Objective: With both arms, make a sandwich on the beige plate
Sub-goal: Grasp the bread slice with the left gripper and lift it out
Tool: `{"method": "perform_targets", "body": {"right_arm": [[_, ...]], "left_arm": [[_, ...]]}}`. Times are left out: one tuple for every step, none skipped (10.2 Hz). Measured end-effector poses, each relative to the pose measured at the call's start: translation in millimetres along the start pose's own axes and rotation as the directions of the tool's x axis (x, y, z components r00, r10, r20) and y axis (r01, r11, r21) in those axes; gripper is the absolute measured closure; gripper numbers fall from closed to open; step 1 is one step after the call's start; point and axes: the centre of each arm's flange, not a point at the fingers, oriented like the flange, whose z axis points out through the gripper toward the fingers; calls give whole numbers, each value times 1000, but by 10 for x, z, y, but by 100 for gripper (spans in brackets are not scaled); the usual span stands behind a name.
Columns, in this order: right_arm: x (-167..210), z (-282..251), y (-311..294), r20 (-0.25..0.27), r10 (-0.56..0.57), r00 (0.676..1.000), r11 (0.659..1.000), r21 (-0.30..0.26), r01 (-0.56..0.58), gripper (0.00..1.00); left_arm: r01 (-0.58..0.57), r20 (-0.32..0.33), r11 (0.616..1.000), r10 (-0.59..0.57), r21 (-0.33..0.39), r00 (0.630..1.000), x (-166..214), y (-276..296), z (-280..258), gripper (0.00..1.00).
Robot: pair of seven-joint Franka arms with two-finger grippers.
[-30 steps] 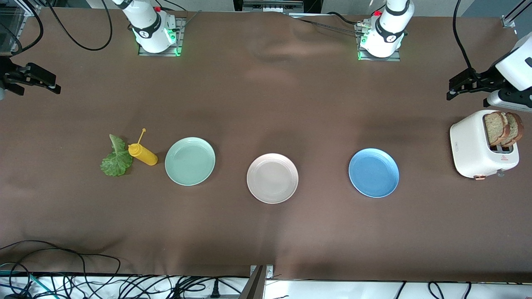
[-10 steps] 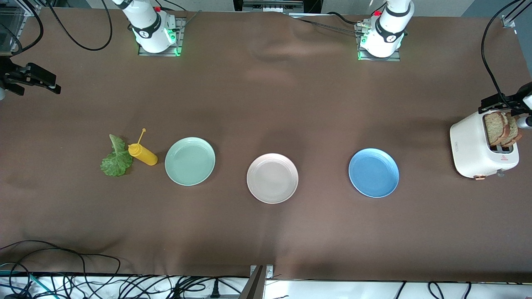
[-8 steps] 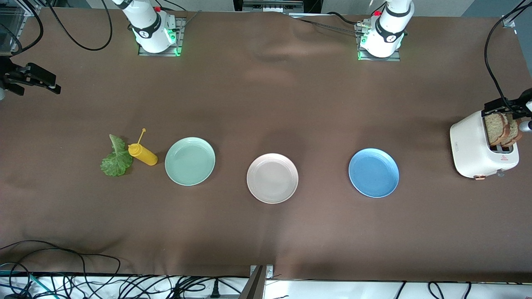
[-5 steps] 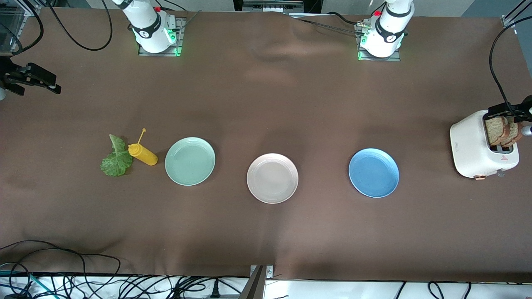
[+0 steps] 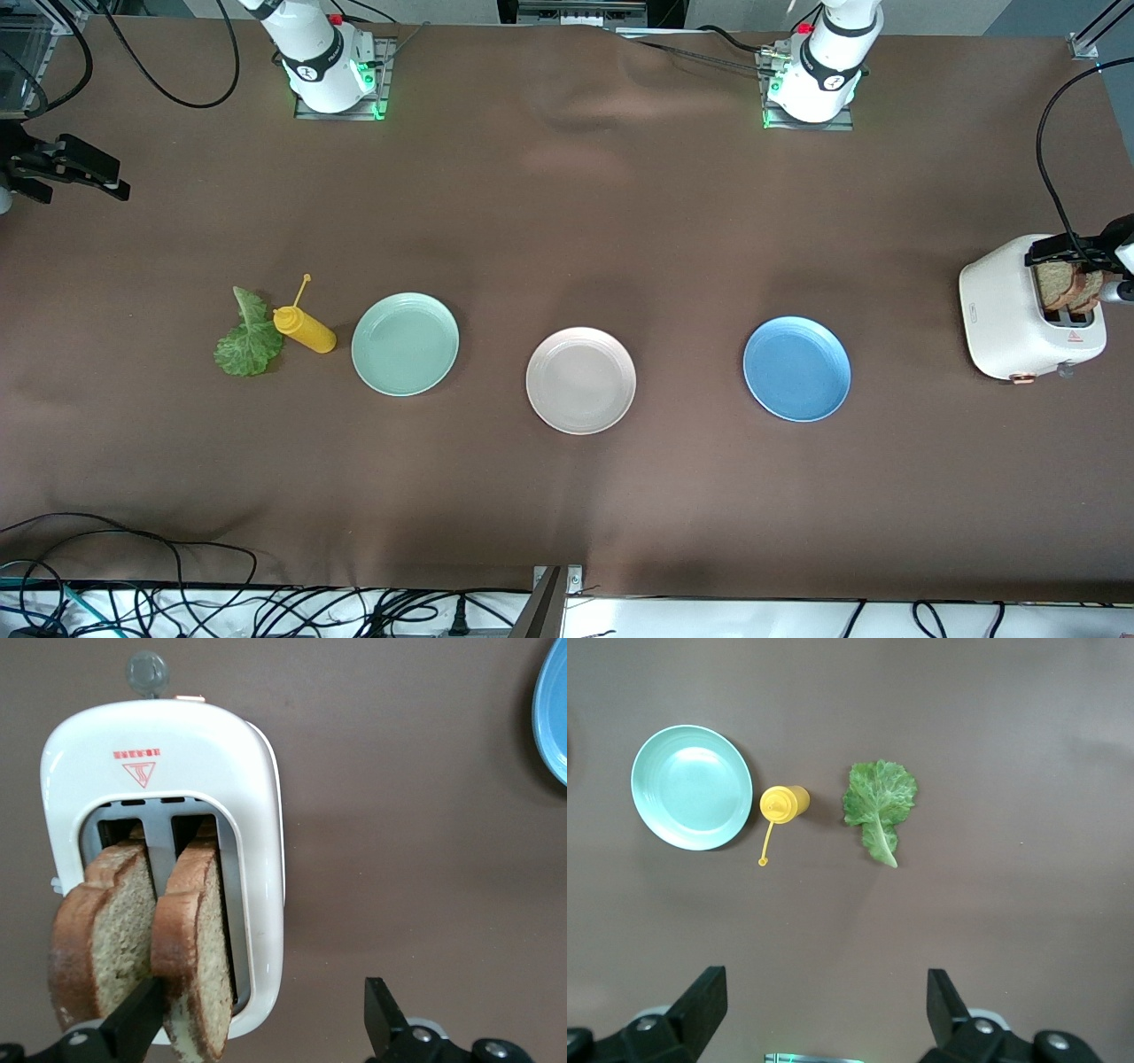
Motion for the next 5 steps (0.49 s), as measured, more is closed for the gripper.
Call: {"method": "perform_targets", "body": {"right_arm": [[0,0,0,0,0,1000,1000,0,0,0],[0,0,0,0,0,1000,1000,0,0,0],[0,0,0,0,0,1000,1000,0,0,0],[0,0,0,0,0,1000,1000,0,0,0],[0,0,0,0,0,1000,1000,0,0,0]], "left_arm": [[1,1,1000,-1,-1,1000,-4,-9,5,0],[-4,-1,1000,4,-1,1000,-11,-25,1,0],[-11,-3,1000,11,0,1000,-16,-43,-12,0],[-18,-5,1000,18,1,1000,-18,-53,-22,0],[-22,-6,1000,22,2,1000,-17,-55,-29,0]]}}
